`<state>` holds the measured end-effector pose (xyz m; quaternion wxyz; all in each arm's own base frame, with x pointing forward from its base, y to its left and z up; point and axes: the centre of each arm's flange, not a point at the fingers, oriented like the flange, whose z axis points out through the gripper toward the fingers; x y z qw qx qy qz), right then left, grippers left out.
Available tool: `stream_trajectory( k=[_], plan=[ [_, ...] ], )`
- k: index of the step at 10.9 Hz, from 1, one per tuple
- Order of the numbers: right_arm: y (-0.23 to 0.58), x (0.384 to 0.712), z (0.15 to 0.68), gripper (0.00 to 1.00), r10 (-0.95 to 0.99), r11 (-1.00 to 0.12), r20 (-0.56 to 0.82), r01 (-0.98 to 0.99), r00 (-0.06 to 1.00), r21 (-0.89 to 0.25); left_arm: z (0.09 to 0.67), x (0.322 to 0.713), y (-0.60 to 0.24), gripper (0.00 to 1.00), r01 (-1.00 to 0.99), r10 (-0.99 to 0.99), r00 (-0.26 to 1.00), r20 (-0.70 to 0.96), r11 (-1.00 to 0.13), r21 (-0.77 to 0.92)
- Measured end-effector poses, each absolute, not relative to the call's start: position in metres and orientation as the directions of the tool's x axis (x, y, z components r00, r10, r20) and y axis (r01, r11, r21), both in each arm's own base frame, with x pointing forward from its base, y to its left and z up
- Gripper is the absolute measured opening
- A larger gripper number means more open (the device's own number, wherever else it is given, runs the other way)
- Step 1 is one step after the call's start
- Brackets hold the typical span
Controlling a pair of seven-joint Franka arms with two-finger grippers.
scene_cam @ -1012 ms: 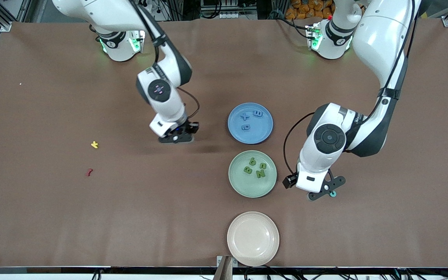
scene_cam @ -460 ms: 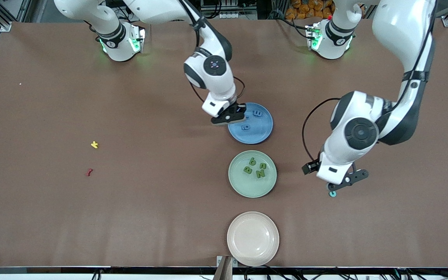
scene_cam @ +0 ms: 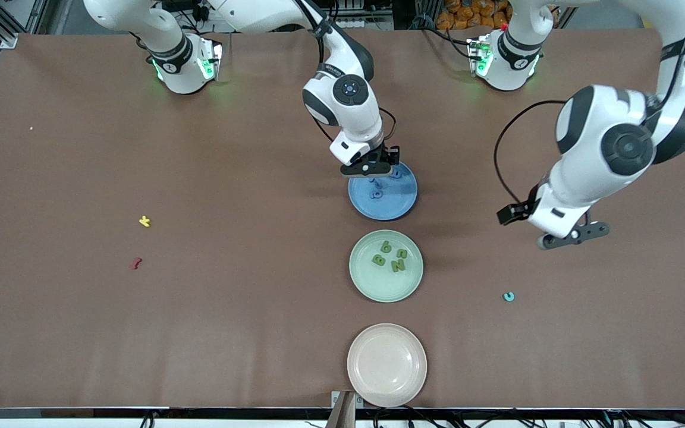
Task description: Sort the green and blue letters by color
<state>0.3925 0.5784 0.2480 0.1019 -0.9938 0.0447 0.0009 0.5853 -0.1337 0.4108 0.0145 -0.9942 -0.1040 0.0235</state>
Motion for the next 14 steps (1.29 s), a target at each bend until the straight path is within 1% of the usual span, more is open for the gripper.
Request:
stream_trajectory(
  k=[1,2,5,7,8,10,11,14],
  plan=[
    [0.571,0.399,0.248,0.91,-0.110,-0.977,-0.028,-0.113,0.994,-0.181,0.418,0.574,-0.122,1.00,0.196,0.198,0.979,-0.040,-0.980,-0.034],
    [0.557,0.416,0.251,1.00,-0.143,-0.975,-0.038,-0.147,0.989,-0.166,0.424,0.563,-0.118,1.00,0.192,0.193,0.981,-0.037,-0.981,-0.033],
    [0.479,0.494,0.276,1.00,-0.289,-0.946,-0.065,-0.296,0.955,-0.132,0.442,0.545,-0.116,1.00,0.201,0.201,0.979,-0.029,-0.980,0.005],
    [0.408,0.543,0.292,1.00,-0.386,-0.914,-0.093,-0.394,0.918,-0.093,0.468,0.544,-0.111,1.00,0.212,0.212,0.977,0.023,-0.977,0.025],
    [0.373,0.563,0.295,1.00,-0.401,-0.908,-0.095,-0.409,0.911,-0.087,0.487,0.546,-0.104,1.00,0.218,0.220,0.974,0.057,-0.975,0.039],
    [0.303,0.600,0.291,1.00,-0.407,-0.908,-0.075,-0.412,0.910,-0.071,0.531,0.553,-0.098,1.00,0.199,0.205,0.972,0.118,-0.978,0.060],
    [0.262,0.617,0.288,1.00,-0.402,-0.912,-0.061,-0.405,0.914,-0.058,0.548,0.554,-0.098,1.00,0.164,0.170,0.978,0.121,-0.985,0.057],
    [0.137,0.655,0.287,1.00,-0.362,-0.932,-0.021,-0.362,0.932,-0.025,0.586,0.549,-0.083,1.00,0.068,0.070,0.995,0.068,-0.997,0.030]
  ],
)
